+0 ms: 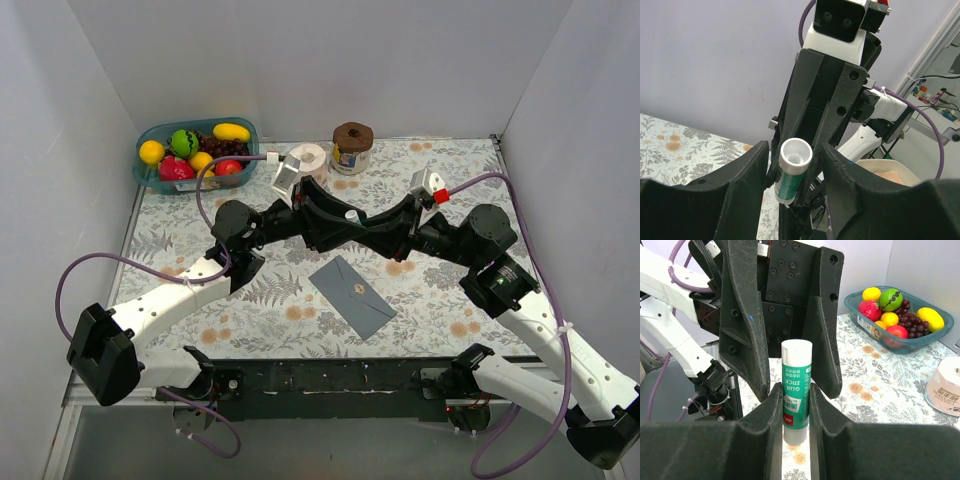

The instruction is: Place the letter into the envelope and seal it

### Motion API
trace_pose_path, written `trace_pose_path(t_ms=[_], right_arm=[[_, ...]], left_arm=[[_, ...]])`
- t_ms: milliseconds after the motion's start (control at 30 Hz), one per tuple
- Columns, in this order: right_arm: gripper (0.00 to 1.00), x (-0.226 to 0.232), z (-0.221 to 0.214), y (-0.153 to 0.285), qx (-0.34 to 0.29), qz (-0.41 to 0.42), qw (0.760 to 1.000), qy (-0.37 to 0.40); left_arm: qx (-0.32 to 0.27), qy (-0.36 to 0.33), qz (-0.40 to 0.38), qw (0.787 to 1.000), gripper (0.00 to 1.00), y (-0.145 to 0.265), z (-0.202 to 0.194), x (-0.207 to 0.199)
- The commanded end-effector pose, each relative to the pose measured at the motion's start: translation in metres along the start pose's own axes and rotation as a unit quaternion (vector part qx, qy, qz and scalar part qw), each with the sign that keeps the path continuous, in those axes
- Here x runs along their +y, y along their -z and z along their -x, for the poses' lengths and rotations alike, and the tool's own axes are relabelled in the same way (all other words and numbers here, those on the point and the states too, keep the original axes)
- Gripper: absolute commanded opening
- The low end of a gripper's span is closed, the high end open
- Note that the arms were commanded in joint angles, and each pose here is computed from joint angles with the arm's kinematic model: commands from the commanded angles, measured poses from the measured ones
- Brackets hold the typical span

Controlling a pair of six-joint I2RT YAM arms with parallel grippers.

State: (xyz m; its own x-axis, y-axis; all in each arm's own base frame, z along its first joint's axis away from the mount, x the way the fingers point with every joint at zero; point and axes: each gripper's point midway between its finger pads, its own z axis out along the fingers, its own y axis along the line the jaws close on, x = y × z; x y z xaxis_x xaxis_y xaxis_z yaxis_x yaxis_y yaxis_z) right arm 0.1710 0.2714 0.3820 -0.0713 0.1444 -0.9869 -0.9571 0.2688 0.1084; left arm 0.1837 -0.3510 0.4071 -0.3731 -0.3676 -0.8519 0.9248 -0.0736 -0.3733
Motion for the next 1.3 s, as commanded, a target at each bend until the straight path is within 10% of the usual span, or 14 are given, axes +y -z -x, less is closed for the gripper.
trace_pose_path(t_ms=[0,167,467,867,1033,1267], right_arm=[[0.01,0.001,0.005,0.001,-0.010,0.005,1.000,0.015],[0.01,0.001,0.001,0.000,-0.004,0.008,1.000,0.013],[0.01,-0.003,-0.009,-0.002,0.011,0.006,1.000,0.008],[0.01,-0.011,-0.010,-0.004,0.011,-0.010,1.000,0.009],[0.01,-0.057,-0.006,-0.018,0.000,-0.110,0.994,0.001],[0.01,-0.166,-0.014,-0.017,-0.019,-0.382,0.924,-0.014]], left_arm=[[-0.014,-0.021,-0.002,1.000,0.48,0.003,0.011,-0.008],[-0.023,-0.026,0.001,0.999,0.64,0.003,0.018,-0.008],[-0.021,-0.024,0.001,0.999,0.56,0.004,0.017,-0.008],[-0.010,-0.020,0.005,1.000,0.00,0.000,0.012,0.000],[-0.011,-0.035,0.167,0.985,0.00,-0.015,0.025,0.056],[-0.063,-0.087,0.429,0.897,0.00,-0.024,0.040,0.116]])
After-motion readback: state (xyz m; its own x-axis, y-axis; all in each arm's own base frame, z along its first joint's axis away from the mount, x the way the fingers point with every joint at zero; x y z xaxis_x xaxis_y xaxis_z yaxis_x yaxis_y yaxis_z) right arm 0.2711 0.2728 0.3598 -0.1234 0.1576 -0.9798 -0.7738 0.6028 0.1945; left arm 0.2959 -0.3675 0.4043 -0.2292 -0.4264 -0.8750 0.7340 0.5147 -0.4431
